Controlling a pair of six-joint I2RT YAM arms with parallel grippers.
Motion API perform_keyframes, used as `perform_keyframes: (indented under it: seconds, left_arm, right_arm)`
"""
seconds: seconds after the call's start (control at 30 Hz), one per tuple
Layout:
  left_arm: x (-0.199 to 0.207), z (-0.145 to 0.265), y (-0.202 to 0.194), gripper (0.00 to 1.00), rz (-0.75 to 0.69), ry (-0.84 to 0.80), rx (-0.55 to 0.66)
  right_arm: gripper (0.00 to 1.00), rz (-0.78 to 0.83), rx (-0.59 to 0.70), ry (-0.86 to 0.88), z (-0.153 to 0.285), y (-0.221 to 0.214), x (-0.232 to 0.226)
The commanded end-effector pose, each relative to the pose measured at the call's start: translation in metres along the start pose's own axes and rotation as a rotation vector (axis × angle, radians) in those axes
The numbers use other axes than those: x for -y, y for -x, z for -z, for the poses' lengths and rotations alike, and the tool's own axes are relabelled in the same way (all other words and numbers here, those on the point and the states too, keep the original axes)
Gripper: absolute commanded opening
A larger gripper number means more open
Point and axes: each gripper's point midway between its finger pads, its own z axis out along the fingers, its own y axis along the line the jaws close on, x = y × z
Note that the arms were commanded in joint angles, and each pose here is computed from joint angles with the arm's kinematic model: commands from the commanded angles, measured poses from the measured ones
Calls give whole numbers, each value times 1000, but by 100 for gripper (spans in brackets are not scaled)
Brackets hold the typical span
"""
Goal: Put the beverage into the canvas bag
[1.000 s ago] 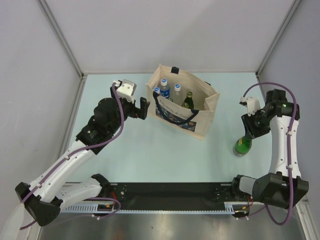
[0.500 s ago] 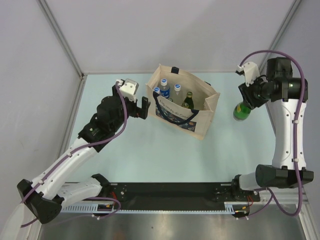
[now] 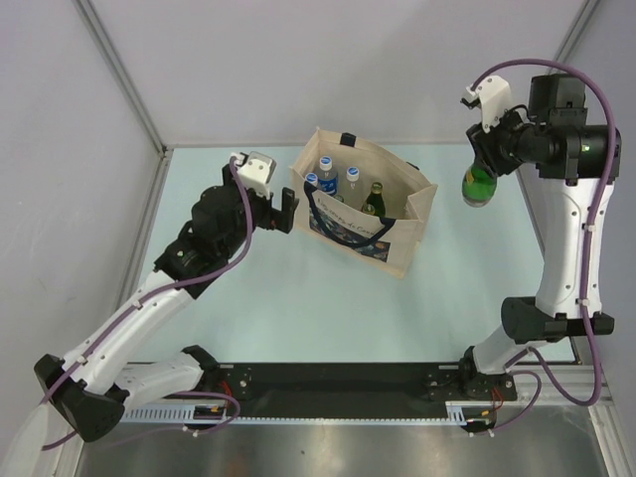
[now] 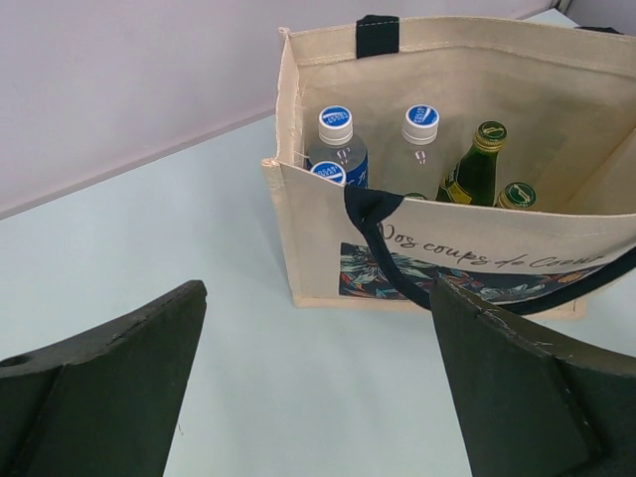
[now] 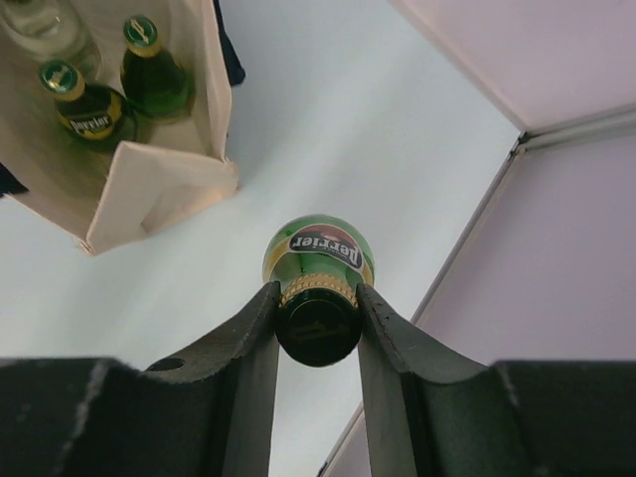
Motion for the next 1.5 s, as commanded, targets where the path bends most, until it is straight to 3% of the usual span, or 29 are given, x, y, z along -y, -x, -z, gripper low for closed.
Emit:
perform_keyframes:
  seconds: [0.0,0.43,0.8,1.13,1.47]
  left_arm:
    - [-2,-1,20,100,13,6,40]
    - [-5,-1,19,100,19,20,37]
    - [-9,-2,16,100,14,44,24]
    - [-12,-6,11,100,14,64,9]
    - [-20,0,8,100,21,90,14]
  right_arm:
    - [0,18,71,-4,26,21,-8]
    - [0,68,404,29,35,113,-22]
    - [0,128,583,102,40,167,-52]
    - [0,117,578,254,-6,182,-77]
    - [0,95,443,302,-47,146,-72]
